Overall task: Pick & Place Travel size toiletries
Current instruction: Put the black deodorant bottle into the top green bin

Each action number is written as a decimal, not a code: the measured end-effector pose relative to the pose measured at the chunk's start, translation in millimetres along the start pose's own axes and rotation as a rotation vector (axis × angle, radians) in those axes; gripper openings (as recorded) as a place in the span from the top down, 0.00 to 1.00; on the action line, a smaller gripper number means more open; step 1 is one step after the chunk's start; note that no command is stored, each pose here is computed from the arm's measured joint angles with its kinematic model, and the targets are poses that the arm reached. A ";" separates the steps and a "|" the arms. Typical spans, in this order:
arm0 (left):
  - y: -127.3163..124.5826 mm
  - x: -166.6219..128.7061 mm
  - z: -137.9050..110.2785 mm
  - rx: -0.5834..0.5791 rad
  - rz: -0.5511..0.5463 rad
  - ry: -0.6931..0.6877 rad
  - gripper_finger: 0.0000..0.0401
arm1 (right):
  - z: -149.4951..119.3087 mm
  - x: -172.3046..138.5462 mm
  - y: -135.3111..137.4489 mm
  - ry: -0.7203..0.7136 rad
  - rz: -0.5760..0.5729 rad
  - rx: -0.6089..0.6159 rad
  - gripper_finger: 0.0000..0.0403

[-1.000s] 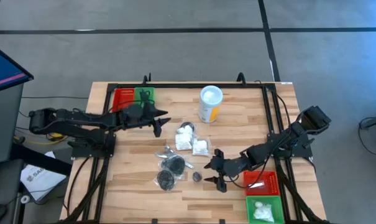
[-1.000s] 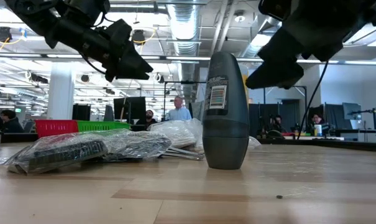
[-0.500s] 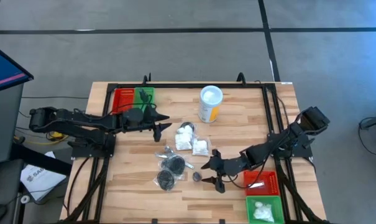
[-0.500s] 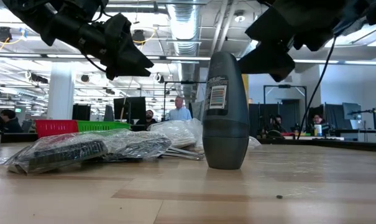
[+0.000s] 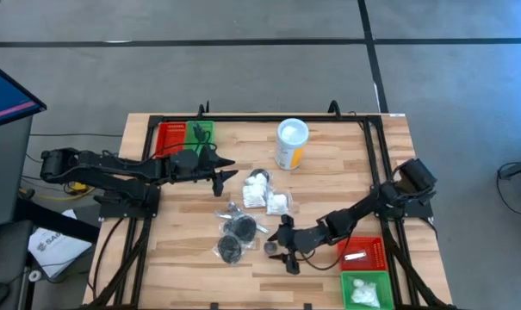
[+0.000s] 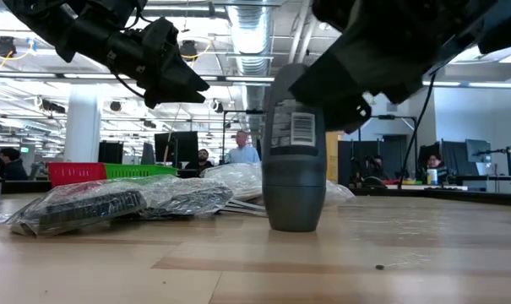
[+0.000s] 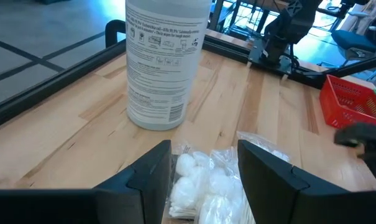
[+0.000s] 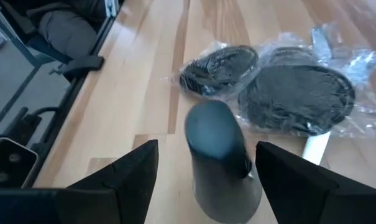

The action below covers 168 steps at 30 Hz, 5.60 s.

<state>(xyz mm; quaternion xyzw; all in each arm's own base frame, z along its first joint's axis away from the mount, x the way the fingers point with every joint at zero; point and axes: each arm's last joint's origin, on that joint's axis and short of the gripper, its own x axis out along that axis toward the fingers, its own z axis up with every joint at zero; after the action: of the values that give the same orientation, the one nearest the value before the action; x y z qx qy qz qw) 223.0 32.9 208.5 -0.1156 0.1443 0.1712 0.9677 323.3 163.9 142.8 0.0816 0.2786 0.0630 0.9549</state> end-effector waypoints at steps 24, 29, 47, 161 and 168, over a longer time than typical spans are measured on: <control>0.1 0.0 0.1 0.000 0.004 -0.002 0.56 | -2.5 18.0 -9.8 0.053 0.019 -0.033 0.60; 0.1 0.0 0.1 0.000 0.004 -0.001 0.56 | -1.5 17.8 -9.0 0.055 0.042 -0.039 0.65; 0.0 0.0 0.1 0.000 -0.001 -0.001 0.56 | 2.6 15.1 -11.0 0.050 0.069 -0.078 0.66; -98.9 44.2 -6.6 0.101 -0.473 -0.301 0.56 | 129.9 -116.0 -72.8 -0.388 -0.078 -0.184 0.66; -97.4 47.0 -2.0 0.105 -0.466 -0.310 0.50 | 130.9 -116.7 -72.8 -0.392 -0.079 -0.184 0.66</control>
<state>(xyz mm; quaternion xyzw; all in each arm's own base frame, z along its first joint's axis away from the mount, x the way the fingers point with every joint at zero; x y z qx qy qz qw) 300.3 -42.7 208.6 -0.0678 -0.0272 -0.0479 0.9962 302.0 57.6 298.7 -0.0061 0.0835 0.0335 0.9959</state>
